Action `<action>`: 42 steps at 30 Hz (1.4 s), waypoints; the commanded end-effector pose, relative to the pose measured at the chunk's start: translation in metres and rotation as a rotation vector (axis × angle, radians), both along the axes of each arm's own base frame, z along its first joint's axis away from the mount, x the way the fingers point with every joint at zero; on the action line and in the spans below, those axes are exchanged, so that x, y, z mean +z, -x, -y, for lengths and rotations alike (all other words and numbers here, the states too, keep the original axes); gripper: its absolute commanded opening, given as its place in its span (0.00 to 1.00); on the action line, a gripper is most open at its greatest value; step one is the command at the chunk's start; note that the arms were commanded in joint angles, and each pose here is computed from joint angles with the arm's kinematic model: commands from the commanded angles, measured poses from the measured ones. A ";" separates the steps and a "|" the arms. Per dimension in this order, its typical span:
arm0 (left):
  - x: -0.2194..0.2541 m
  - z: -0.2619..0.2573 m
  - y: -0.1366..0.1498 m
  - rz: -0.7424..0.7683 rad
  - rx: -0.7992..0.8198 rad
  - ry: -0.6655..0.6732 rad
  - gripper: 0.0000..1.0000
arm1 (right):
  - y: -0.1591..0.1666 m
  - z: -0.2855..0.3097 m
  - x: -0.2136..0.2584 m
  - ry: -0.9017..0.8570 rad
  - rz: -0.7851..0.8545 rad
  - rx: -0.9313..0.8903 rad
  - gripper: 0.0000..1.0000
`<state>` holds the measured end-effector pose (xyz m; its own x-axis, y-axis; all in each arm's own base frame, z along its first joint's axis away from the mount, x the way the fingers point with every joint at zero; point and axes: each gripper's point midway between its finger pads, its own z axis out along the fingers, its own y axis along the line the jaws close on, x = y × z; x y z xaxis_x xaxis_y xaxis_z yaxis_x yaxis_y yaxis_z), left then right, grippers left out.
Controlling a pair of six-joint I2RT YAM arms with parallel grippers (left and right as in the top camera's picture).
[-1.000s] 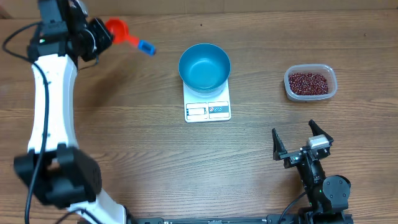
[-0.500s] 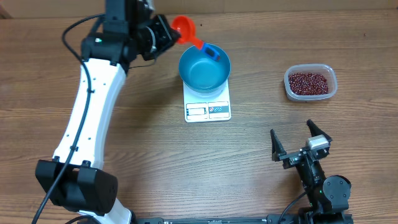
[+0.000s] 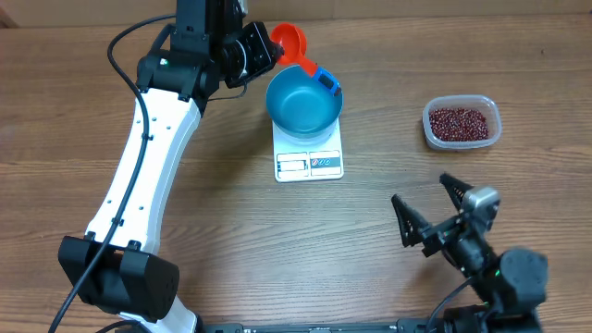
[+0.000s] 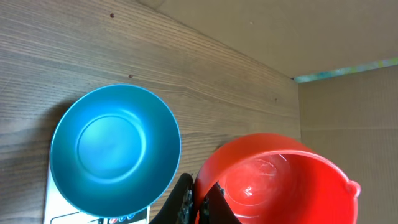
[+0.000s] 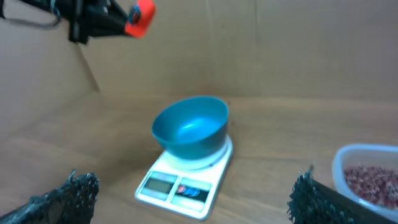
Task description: Scoop item into bowl and weigh 150g on scale
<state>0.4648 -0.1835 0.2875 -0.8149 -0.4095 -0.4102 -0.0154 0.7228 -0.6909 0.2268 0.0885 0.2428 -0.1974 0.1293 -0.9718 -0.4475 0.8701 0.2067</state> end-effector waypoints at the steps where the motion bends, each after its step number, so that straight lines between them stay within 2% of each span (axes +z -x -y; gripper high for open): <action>1: -0.001 0.000 -0.004 0.018 -0.006 -0.018 0.04 | -0.009 -0.005 0.033 0.023 -0.063 0.028 1.00; 8: 0.000 0.000 -0.005 -0.001 0.023 0.015 0.04 | -0.040 -0.005 0.089 0.037 -0.342 0.044 1.00; 9: 0.000 0.007 -0.002 -0.040 0.045 0.051 0.04 | -0.072 -0.025 0.104 -0.041 -0.493 0.145 1.00; 10: 0.000 0.009 -0.001 -0.040 0.040 0.051 0.04 | -0.075 -0.033 0.103 -0.090 -0.526 0.180 1.00; 14: -0.001 0.020 0.003 -0.041 0.023 0.047 0.04 | -0.086 -0.060 0.114 -0.194 -0.514 0.372 1.00; 16: -0.001 0.023 0.004 -0.055 0.039 0.055 0.04 | -0.093 -0.072 0.120 -0.218 -0.486 0.458 0.91; 18: -0.001 0.026 0.005 -0.079 0.059 0.080 0.04 | -0.101 -0.079 0.118 -0.232 -0.488 0.469 0.91; 26: -0.001 0.025 0.005 -0.094 0.079 0.097 0.04 | -0.116 -0.079 0.107 -0.240 -0.521 0.422 0.87; 37: 0.001 0.043 0.016 -0.223 0.121 0.231 0.04 | -0.130 -0.078 0.108 -0.253 -0.511 0.340 0.81; 40: 0.001 0.052 0.021 -0.226 0.101 0.227 0.04 | -0.134 -0.080 0.109 -0.254 -0.503 0.312 0.77; 42: 0.000 0.058 0.025 -0.233 0.087 0.224 0.04 | -0.136 -0.083 0.111 -0.251 -0.488 0.312 0.70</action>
